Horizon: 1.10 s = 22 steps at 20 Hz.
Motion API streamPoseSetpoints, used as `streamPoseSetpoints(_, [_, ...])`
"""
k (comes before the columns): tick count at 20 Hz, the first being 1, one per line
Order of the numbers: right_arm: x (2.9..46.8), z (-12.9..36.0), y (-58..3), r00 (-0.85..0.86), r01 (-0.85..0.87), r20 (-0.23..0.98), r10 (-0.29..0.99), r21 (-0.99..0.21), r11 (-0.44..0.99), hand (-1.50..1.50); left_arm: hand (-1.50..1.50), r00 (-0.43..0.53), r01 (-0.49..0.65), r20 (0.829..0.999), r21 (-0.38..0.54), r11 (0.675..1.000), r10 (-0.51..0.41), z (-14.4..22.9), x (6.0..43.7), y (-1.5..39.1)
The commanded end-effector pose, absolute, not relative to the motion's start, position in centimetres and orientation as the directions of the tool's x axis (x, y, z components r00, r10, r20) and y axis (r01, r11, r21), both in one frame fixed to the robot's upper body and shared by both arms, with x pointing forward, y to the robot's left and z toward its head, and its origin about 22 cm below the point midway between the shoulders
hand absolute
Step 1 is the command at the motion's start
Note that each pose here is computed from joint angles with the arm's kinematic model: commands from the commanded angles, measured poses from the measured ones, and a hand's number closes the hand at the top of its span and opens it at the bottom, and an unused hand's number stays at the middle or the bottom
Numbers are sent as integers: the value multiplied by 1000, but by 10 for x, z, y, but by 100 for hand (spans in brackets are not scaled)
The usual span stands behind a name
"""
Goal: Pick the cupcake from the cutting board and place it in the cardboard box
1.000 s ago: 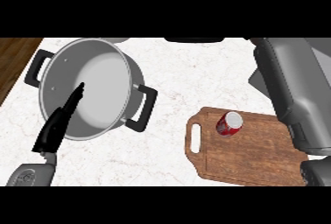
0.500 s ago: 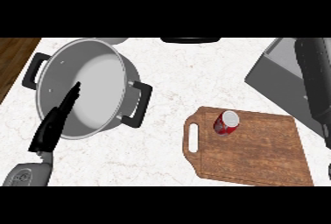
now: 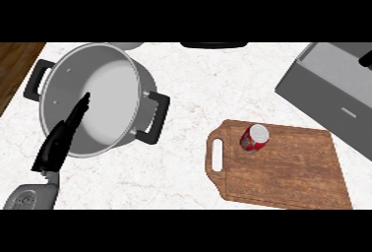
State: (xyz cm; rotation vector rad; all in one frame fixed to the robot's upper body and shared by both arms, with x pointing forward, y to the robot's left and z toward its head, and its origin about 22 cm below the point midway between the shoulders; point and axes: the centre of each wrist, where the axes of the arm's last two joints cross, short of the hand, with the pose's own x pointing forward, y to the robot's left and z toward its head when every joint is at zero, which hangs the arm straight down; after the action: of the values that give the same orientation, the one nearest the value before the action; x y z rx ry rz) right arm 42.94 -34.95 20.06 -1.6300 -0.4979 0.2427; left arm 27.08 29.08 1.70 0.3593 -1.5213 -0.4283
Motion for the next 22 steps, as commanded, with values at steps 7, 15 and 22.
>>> streamPoseSetpoints(7, [402, 127, -402, 813, 222, 333, 477, -936, 274, -150, 0, 43, 64, 892, 446, 893, -449, -6, 270, 271])
streamPoseSetpoints(15, [397, 138, -405, 513, 687, 711, 481, -676, 267, -150, 0, 39, 73, 884, 463, 884, -466, -1, 264, 287])
streamPoseSetpoints(22, [387, 136, -431, 352, 830, 878, 325, -453, 325, -150, 0, 38, 64, 888, 455, 888, -458, -1, 277, 278])
